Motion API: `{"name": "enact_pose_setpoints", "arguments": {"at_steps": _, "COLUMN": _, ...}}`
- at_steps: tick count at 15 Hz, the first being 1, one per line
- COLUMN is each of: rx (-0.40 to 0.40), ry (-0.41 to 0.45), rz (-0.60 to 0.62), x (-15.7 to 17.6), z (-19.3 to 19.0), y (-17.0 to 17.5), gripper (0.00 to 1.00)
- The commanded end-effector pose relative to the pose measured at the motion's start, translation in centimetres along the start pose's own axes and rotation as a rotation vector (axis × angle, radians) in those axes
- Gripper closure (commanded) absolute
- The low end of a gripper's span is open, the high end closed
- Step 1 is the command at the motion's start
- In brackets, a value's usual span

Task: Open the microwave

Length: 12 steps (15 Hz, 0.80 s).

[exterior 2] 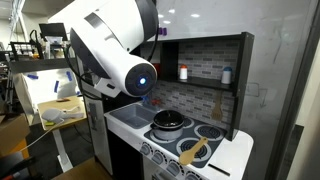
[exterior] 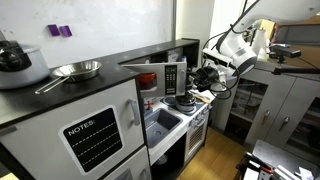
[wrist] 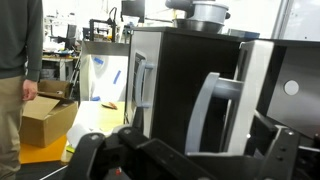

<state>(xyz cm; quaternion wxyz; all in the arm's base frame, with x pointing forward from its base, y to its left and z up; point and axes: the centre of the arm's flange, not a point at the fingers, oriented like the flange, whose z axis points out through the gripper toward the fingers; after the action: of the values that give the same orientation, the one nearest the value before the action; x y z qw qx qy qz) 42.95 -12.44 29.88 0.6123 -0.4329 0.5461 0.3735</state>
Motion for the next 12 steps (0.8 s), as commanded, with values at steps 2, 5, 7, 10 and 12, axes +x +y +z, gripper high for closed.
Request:
{"name": "enact_pose_setpoints", "arguments": {"at_steps": 2, "rx": -0.04, "ry": 0.01, "rz": -0.004, "x": -0.4, "z": 1.2, "y": 0.5, "gripper": 0.0}}
{"name": "enact_pose_setpoints", "arguments": {"at_steps": 5, "rx": -0.082, "ry": 0.021, "rz": -0.001, "x": -0.7, "z": 2.6, "y": 0.9, "gripper": 0.0}}
{"name": "enact_pose_setpoints", "arguments": {"at_steps": 7, "rx": -0.118, "ry": 0.029, "rz": -0.002, "x": -0.8, "z": 3.4, "y": 1.5, "gripper": 0.0}}
{"name": "enact_pose_setpoints", "arguments": {"at_steps": 10, "rx": -0.157, "ry": 0.036, "rz": 0.002, "x": -0.7, "z": 3.9, "y": 2.8, "gripper": 0.0}}
{"name": "enact_pose_setpoints", "arguments": {"at_steps": 12, "rx": -0.169, "ry": 0.039, "rz": 0.011, "x": -0.6, "z": 3.8, "y": 4.1, "gripper": 0.0}}
